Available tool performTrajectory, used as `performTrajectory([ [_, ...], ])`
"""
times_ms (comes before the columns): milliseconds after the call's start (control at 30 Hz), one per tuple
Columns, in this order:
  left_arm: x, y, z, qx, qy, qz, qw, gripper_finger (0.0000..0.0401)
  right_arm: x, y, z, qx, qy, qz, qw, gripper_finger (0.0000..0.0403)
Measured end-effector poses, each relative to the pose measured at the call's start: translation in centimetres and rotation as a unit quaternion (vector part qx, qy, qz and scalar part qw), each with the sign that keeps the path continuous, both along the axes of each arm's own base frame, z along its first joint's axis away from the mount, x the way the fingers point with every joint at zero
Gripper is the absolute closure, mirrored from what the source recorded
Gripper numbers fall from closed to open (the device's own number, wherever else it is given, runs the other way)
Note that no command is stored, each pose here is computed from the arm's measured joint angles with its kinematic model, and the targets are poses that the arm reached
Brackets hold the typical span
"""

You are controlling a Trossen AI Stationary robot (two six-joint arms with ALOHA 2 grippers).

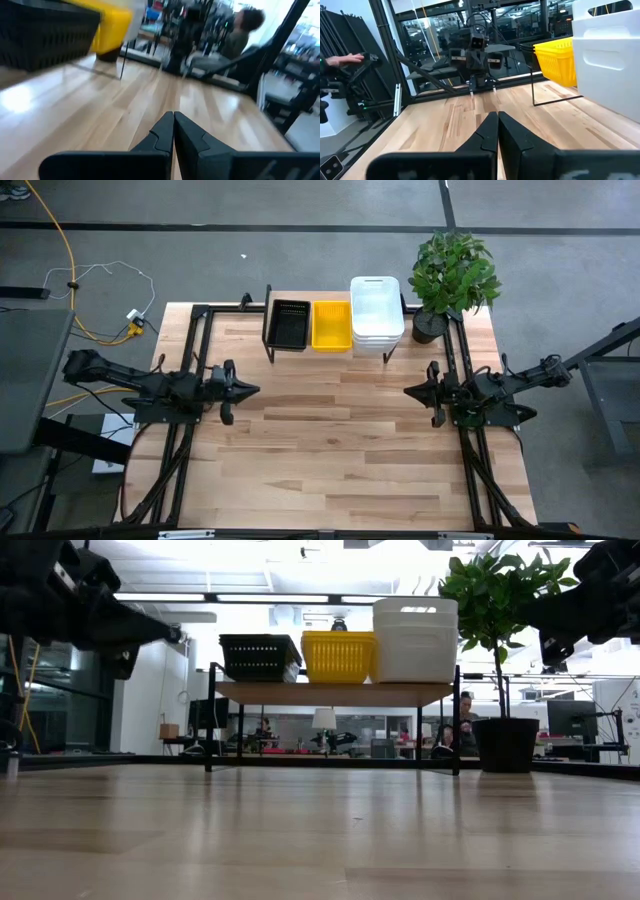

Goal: Stack baskets on shelf by color
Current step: Return to Home Position

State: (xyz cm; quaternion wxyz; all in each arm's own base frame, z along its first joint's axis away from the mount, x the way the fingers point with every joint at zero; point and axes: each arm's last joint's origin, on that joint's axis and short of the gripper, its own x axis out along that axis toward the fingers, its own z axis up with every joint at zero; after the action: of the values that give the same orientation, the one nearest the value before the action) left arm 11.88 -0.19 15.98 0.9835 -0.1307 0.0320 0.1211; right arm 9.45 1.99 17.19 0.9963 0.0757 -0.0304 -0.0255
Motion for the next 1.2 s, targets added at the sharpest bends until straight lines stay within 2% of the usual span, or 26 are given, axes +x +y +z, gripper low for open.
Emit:
performTrajectory([
  [167,-1.0,0.1,1.3,-0.007,-0.071,0.0,0.997,0.04,0.0,0.0,0.0,0.001,-0.003,0.0,1.0,0.0402],
  [300,-1.9,0.2,1.7,-0.009,-0.094,0.002,0.996,0.04,-0.1,0.0,0.1,0.002,-0.008,0.0,1.0,0.0402],
  [1200,-2.2,0.3,1.2,-0.007,-0.079,0.005,0.997,0.04,0.0,0.0,0.0,0.001,-0.002,0.0,1.0,0.0402],
])
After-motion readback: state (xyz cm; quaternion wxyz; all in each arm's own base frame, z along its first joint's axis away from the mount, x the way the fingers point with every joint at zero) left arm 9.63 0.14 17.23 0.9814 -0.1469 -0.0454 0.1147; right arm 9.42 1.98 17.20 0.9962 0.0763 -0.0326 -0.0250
